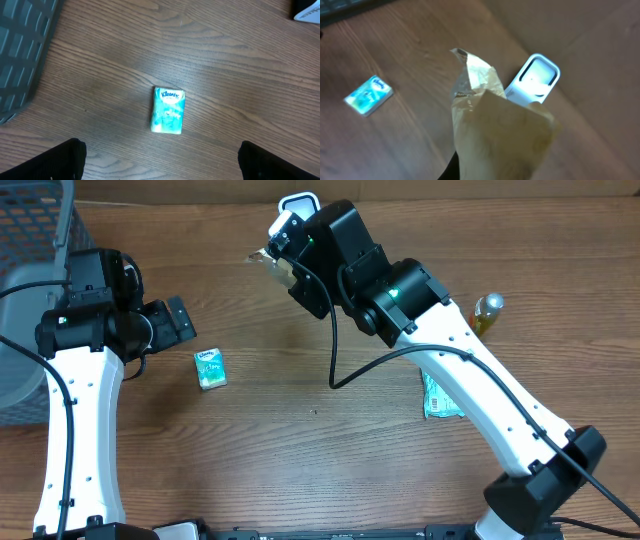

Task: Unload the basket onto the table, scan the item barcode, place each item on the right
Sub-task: 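Carry the pouch up to the white scanner with the right gripper, then hold the pouch against the scanner window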

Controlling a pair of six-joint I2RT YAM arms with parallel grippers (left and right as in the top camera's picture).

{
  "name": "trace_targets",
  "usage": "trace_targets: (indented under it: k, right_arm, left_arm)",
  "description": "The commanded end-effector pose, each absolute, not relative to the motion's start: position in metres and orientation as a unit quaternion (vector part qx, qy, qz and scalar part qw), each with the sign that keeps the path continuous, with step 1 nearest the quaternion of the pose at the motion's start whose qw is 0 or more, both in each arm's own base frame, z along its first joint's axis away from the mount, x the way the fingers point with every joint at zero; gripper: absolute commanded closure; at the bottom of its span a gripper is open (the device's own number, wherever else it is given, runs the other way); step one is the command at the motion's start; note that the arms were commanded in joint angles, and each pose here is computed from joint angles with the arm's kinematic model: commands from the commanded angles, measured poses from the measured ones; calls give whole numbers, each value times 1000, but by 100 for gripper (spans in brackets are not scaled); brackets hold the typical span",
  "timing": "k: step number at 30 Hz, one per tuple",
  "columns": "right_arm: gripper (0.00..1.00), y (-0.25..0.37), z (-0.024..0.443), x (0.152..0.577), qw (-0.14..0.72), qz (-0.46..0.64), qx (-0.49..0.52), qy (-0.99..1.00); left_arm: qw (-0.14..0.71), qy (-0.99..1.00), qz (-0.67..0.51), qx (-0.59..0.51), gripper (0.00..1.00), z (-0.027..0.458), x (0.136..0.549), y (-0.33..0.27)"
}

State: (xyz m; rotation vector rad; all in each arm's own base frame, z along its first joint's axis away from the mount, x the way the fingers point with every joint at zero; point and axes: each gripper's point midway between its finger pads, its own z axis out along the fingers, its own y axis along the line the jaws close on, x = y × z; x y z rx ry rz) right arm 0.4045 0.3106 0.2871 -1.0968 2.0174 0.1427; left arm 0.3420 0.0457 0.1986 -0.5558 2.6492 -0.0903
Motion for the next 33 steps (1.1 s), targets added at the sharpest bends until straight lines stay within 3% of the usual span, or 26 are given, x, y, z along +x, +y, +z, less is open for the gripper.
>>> trace_targets:
  k: [1, 7, 18, 27, 33]
  right_arm:
    - [96, 308, 275, 432, 419, 12, -465, 780]
    - [96, 320, 257, 483, 464, -44, -497, 732]
    - [96, 310, 253, 581, 582, -151, -427, 675]
    - [96, 309, 189, 595, 546, -145, -436, 700]
    - [96, 320, 179, 586, 535, -128, -435, 712]
  left_arm:
    - [226, 952, -38, -203, 1, 206, 344, 46]
    - [226, 952, -38, -204, 0, 206, 344, 46]
    - [226, 952, -38, -203, 0, 206, 344, 46]
    - [226, 952, -38, -203, 0, 206, 344, 46]
    - [226, 952, -38, -204, 0, 206, 344, 46]
